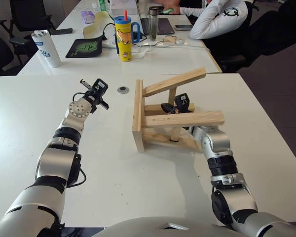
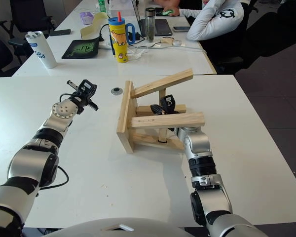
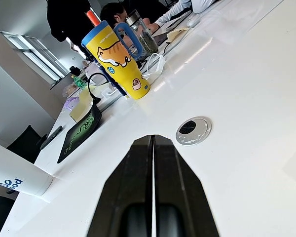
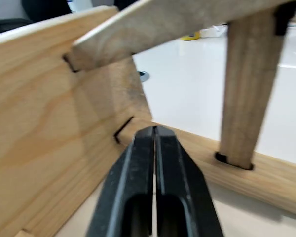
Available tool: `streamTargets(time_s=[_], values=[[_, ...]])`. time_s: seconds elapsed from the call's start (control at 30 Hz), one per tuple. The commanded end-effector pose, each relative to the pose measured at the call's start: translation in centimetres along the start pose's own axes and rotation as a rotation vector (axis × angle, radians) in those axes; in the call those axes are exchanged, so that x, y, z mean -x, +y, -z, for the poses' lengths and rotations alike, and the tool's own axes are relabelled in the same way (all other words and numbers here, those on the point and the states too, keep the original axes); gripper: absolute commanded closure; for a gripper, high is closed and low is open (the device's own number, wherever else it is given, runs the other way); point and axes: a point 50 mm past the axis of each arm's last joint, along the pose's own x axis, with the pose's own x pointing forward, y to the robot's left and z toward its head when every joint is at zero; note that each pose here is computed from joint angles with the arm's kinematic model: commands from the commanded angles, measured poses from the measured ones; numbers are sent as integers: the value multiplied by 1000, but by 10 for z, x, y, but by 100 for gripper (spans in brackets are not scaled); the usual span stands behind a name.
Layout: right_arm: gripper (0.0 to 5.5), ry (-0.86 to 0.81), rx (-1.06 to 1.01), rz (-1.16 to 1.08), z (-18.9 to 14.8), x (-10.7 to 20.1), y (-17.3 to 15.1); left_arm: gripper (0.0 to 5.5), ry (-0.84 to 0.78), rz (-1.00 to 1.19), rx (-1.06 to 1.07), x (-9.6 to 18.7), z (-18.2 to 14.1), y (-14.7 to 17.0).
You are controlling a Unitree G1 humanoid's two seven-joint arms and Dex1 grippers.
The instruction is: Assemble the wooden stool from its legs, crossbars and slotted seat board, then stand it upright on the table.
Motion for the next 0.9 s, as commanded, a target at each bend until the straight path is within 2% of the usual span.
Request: streamTargets(time_s=[0.03,0.23,0.3,0.43,0.5,0.8,0.9], values=[[550,-12,-33,-217,-3,5,17,549,3,-15,-26,3,1,10],[550,47,-54,-563,0,39,35,549,-16,20,-38,-3,-8,4],[550,70,-23,-540,2,41,27,549,-19,22,-39,-3,-8,4],[550,37,16,-350,-5,36,0,549,-23,29,-40,-3,-9,2],[550,27,20,-342,-10,38,-5,549,-20,28,-38,-2,-7,2],[550,114,68,-446,-23,92,-34,549,-25,53,-34,2,1,-5],[550,158,115,-365,-21,98,-50,549,-25,87,-26,9,10,-9]])
